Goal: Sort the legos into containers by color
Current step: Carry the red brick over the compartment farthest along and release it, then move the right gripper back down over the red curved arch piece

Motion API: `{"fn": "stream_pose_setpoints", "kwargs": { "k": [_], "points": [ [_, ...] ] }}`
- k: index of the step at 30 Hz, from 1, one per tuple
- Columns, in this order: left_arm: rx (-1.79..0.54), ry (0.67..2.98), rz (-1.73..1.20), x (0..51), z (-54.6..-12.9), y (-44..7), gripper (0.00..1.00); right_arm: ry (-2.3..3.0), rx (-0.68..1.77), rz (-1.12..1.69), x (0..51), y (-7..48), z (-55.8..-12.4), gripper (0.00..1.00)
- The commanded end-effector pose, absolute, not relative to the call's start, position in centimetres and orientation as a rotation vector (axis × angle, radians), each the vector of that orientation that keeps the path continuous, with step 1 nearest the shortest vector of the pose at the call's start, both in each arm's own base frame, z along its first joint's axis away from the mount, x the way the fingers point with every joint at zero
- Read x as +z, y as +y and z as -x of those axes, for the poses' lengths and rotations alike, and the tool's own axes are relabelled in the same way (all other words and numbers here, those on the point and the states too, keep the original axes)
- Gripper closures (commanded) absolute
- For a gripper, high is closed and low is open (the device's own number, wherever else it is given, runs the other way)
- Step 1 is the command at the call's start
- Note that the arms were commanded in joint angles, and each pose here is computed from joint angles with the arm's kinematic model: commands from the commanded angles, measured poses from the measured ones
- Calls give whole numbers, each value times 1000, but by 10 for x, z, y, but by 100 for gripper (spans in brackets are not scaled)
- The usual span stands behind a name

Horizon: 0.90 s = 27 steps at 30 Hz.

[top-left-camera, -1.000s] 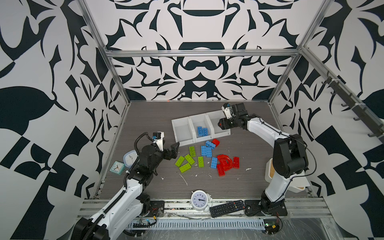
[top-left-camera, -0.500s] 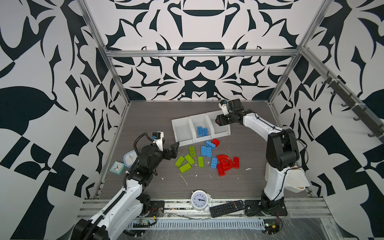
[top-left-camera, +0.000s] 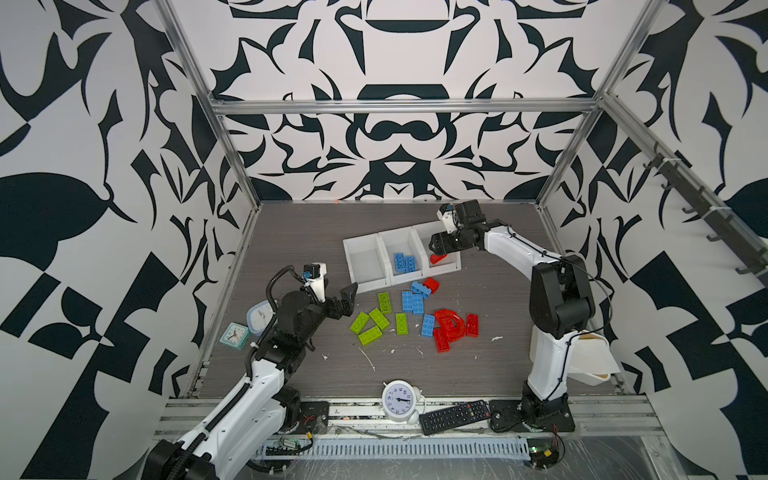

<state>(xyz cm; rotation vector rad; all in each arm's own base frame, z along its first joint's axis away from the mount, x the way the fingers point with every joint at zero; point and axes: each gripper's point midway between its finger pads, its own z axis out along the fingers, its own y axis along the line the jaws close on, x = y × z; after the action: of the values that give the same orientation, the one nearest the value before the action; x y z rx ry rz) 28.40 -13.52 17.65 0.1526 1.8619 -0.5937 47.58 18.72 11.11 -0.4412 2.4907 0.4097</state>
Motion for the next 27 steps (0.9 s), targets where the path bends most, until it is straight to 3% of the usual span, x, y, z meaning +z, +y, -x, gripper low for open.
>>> {"fn": "stream_pose_setpoints", "kwargs": {
  "k": [1, 10, 24, 27],
  "points": [
    [-587, 1864, -157, 177, -283, -135, 0, 2408, 445, 437, 157, 189, -469, 23],
    [-596, 1854, -157, 180, -282, -135, 0, 2464, 478, 412, 146, 178, -382, 47],
    [-593, 1866, -149, 176, -283, -135, 0, 2603, 347, 512, 108, 204, -268, 45],
    [-601, 1873, -154, 175, -284, -137, 0, 2544, 155, 585, 112, 204, -260, 45]
  ]
}}
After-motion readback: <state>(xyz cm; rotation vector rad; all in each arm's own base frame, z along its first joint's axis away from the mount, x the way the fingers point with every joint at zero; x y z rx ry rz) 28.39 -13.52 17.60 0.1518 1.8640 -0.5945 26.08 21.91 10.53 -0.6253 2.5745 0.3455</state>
